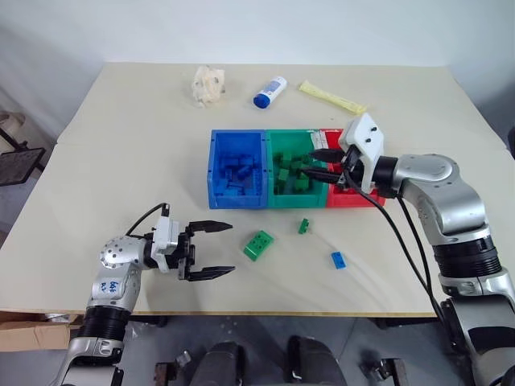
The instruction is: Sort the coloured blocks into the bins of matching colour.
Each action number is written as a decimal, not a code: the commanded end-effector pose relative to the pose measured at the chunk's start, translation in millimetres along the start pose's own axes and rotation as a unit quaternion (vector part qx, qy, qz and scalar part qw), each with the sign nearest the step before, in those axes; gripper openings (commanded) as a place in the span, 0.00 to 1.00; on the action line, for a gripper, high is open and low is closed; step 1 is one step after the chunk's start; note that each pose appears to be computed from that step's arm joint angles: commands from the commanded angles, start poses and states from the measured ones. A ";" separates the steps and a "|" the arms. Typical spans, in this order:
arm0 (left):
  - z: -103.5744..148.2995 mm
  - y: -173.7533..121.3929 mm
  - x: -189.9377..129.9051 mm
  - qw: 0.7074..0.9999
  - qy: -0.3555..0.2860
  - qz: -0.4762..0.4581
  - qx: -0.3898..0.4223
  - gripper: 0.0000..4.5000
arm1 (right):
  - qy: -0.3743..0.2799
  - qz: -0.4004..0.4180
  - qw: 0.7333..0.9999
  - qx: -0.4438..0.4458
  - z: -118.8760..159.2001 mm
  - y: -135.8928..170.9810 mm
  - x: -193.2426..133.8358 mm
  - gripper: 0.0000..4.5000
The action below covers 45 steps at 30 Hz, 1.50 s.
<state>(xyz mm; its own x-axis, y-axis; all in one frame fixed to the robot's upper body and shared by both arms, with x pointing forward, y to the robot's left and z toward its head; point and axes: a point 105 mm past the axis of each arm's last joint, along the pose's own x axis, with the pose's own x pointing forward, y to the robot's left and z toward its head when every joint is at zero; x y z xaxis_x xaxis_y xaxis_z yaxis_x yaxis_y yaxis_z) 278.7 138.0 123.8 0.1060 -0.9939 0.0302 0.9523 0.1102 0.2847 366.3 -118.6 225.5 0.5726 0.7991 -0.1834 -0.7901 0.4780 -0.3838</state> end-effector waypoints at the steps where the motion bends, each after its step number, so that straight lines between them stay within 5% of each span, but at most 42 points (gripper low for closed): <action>1: 3.1 2.4 -0.8 1.000 -0.004 -0.002 0.013 1.00 | -0.018 -0.008 0.999 -0.030 12.9 -5.9 -6.5 0.69; 5: 2.7 5.0 -1.6 1.000 -0.004 -0.005 0.016 1.00 | -0.013 0.002 0.999 -0.038 11.2 -1.6 -20.3 0.99; 12: -3.2 7.7 -4.8 1.000 0.004 -0.019 0.008 1.00 | 0.024 0.061 0.998 -0.014 -13.4 30.8 -67.6 0.99; 21: -11.5 11.8 -10.1 1.000 0.011 -0.023 0.003 1.00 | 0.127 0.023 0.990 0.063 -63.3 52.9 -148.5 0.99; 28: -13.7 13.4 -12.8 1.000 0.012 -0.027 0.002 1.00 | 0.166 0.002 0.984 0.071 -67.9 61.1 -178.9 0.99; 37: -11.9 15.1 -11.4 0.999 0.009 -0.031 0.006 1.00 | 0.159 0.015 0.985 0.070 -66.4 67.8 -164.7 0.99; 45: -6.9 9.1 -3.1 0.999 -0.001 -0.039 0.013 1.00 | 0.145 0.060 0.983 0.097 -84.1 89.4 -116.7 0.99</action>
<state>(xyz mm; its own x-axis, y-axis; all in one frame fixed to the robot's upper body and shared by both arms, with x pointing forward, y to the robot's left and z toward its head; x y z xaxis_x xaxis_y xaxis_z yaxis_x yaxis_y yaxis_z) 294.1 143.7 115.6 0.0637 -0.9980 0.0042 0.9549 0.0622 0.2903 244.9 -203.1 134.5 0.4789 0.7331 -0.4828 -0.8693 0.4726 -0.1446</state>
